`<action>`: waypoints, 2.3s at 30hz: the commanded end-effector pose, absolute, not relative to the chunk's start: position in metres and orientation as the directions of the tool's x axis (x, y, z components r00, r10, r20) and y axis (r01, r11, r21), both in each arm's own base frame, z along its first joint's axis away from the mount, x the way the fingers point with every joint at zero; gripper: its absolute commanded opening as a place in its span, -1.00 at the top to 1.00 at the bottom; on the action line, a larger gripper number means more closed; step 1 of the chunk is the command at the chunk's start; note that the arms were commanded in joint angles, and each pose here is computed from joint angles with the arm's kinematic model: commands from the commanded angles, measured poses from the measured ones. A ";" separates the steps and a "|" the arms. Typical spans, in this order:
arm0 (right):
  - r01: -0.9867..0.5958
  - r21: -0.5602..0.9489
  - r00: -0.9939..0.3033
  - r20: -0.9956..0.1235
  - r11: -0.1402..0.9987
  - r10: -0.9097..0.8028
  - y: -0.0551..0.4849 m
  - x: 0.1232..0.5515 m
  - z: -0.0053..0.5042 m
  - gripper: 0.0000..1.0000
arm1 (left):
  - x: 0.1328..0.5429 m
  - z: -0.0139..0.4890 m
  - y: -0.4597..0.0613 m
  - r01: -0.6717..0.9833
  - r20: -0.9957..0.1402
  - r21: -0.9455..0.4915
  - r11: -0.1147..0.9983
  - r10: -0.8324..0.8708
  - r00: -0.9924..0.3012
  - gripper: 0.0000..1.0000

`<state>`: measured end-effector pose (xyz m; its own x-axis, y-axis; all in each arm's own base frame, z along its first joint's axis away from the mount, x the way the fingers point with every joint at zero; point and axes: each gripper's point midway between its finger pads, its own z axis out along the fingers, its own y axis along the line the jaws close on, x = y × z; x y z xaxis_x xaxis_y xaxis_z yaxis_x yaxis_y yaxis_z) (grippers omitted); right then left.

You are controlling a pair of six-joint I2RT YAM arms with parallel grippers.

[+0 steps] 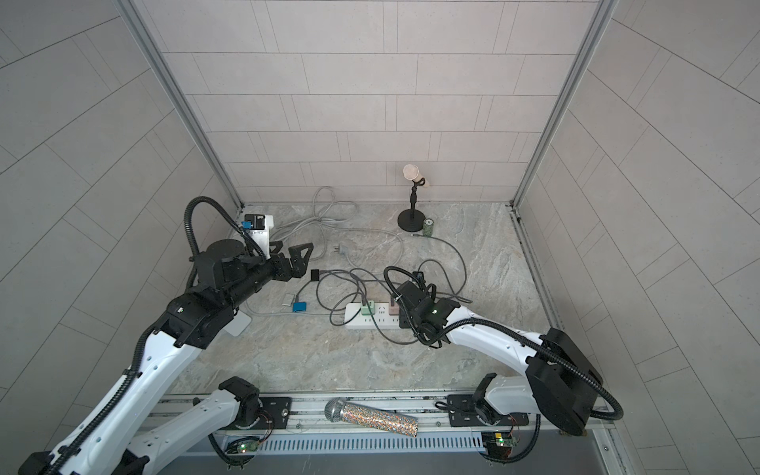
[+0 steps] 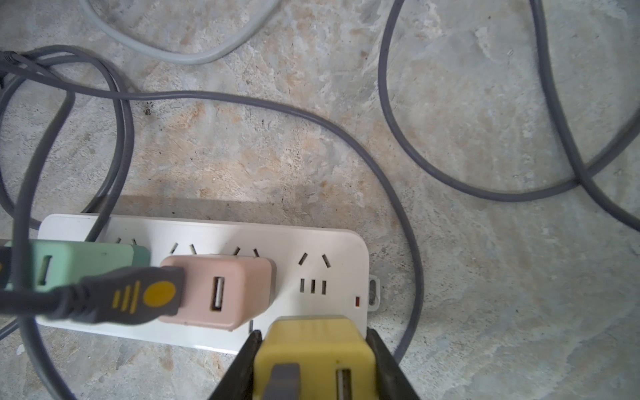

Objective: Charge mp3
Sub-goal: Insert the plug into the socket.

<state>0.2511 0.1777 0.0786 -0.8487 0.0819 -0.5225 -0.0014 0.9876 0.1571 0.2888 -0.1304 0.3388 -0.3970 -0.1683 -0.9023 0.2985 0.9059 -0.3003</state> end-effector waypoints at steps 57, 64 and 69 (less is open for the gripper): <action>0.051 0.194 -0.803 -0.575 0.980 0.155 0.210 0.234 0.137 -0.62 | 0.283 0.343 -0.119 0.274 -0.898 -0.331 0.903 -0.213 -0.385 -0.99; -0.043 0.444 -0.860 -0.473 0.895 0.194 0.224 0.189 0.160 -0.63 | 0.286 0.339 -0.120 0.267 -0.891 -0.337 0.903 -0.215 -0.399 -0.99; -0.116 0.560 -0.844 -0.491 0.821 0.216 0.212 0.169 0.206 -0.63 | 0.293 0.336 -0.124 0.264 -0.883 -0.348 0.899 -0.220 -0.416 -0.99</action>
